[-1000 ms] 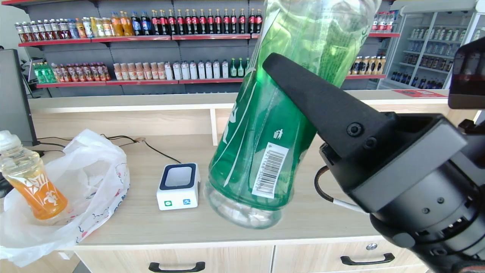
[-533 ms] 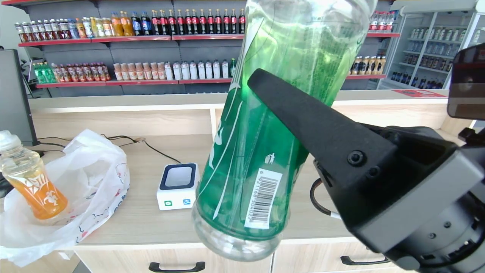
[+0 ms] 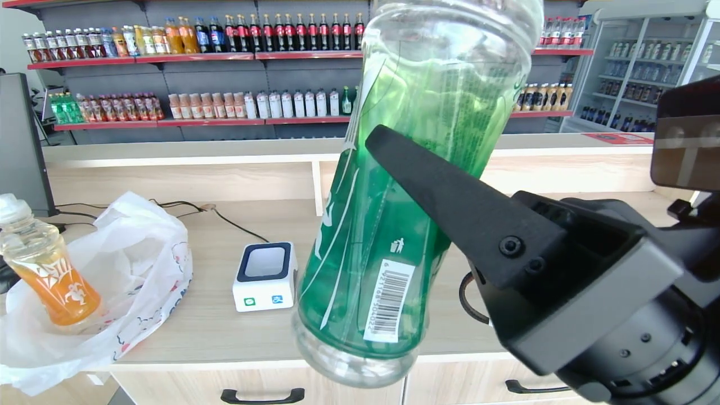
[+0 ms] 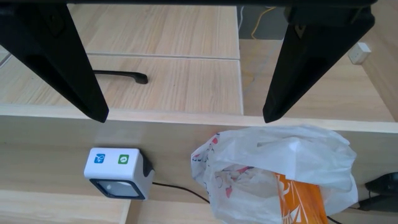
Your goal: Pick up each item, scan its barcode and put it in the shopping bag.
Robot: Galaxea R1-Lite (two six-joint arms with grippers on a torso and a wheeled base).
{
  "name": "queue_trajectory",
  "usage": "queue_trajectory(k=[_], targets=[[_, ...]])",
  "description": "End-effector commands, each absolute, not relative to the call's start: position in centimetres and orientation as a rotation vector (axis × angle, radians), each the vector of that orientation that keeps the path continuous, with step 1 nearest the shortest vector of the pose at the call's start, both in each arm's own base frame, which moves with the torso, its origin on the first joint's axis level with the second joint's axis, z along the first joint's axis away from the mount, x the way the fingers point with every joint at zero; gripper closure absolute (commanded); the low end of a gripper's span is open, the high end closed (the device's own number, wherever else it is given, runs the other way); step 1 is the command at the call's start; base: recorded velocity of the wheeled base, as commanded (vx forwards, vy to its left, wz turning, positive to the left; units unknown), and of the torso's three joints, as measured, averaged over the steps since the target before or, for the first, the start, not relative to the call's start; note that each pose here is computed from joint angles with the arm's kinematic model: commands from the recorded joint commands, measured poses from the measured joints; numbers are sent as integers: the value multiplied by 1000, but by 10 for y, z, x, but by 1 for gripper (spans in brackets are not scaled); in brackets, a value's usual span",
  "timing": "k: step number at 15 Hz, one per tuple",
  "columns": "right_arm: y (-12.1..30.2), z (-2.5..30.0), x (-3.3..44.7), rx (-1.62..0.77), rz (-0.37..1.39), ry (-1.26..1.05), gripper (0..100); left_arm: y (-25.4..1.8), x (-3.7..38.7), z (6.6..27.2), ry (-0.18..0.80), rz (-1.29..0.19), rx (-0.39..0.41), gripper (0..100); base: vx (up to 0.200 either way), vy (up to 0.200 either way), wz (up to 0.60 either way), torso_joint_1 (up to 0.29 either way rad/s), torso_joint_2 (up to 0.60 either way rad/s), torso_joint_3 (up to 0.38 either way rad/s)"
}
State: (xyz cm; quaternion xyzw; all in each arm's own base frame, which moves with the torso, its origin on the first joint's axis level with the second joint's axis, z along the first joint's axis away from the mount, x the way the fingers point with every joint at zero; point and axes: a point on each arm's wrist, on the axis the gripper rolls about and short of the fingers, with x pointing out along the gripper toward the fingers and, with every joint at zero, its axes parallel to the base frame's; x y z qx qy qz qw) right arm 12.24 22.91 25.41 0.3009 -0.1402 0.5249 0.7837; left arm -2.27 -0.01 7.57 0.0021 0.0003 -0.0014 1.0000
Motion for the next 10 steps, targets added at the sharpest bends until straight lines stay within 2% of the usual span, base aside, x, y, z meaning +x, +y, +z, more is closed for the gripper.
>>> queue_trajectory(k=[1,10], targets=[[233,249,126,635,1123,-287,100,0,-23,76,0,-3,5,0,0,0,0,0,0,0],[228,241,142,567,1056,-284,100,0,-23,76,0,-3,5,0,0,0,0,0,0,0]])
